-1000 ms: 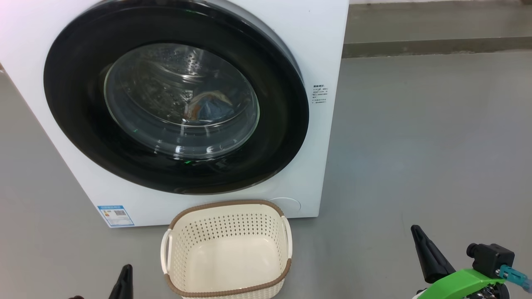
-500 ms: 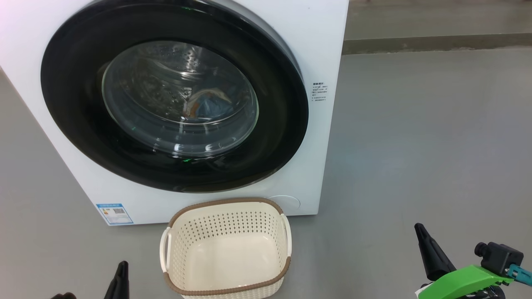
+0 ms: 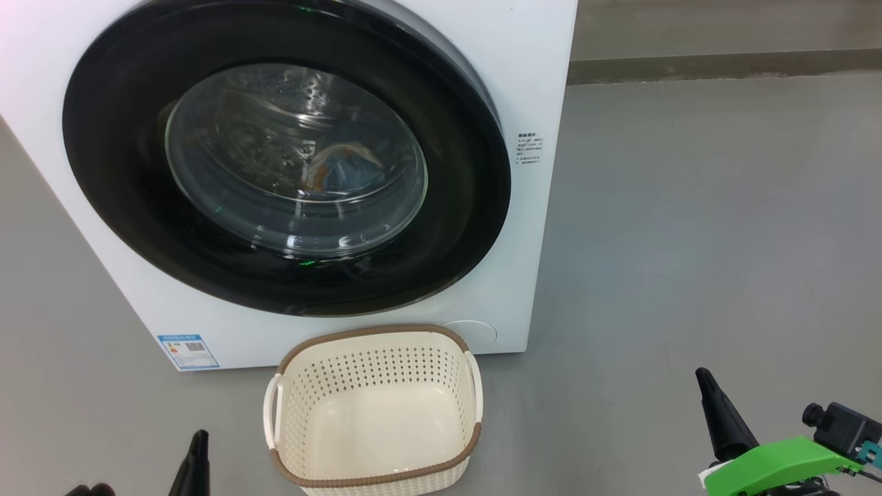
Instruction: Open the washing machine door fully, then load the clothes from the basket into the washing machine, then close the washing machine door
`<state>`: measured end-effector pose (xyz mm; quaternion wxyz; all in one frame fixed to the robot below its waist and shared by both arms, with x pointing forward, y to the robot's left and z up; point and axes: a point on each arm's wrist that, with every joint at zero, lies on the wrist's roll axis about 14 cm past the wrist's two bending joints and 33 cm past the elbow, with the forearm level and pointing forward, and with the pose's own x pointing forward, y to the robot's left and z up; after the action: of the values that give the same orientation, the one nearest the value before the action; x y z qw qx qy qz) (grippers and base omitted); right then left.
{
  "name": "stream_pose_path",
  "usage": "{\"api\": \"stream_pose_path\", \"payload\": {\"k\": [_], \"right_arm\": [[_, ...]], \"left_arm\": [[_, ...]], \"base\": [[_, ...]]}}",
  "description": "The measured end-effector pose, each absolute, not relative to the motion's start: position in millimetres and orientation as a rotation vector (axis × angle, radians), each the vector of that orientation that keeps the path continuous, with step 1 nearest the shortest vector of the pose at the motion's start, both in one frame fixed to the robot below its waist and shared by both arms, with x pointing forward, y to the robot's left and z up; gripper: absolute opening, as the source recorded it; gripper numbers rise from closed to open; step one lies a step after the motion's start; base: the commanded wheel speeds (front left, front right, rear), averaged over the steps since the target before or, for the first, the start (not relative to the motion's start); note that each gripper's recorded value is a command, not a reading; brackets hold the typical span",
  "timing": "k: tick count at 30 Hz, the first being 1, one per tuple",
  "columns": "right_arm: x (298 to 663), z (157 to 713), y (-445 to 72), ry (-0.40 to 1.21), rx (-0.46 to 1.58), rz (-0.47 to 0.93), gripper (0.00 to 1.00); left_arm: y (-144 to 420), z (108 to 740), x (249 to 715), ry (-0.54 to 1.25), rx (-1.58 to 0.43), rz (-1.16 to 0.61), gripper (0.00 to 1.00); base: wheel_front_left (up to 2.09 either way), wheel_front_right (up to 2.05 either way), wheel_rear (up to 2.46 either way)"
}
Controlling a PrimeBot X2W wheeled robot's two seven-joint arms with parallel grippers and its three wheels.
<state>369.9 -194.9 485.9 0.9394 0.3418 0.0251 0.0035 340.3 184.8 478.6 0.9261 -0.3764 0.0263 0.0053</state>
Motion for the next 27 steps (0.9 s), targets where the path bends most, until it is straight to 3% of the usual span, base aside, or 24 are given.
{"api": "stream_pose_path", "payload": {"k": [27], "right_arm": [[372.1, 481.3, -200.6, 0.071, 0.990, -0.046, 0.00]], "left_arm": [[189.2, 475.0, 351.4, 0.082, -1.034, 0.048, 0.00]], "base": [[0.00, 0.00, 0.00]]}}
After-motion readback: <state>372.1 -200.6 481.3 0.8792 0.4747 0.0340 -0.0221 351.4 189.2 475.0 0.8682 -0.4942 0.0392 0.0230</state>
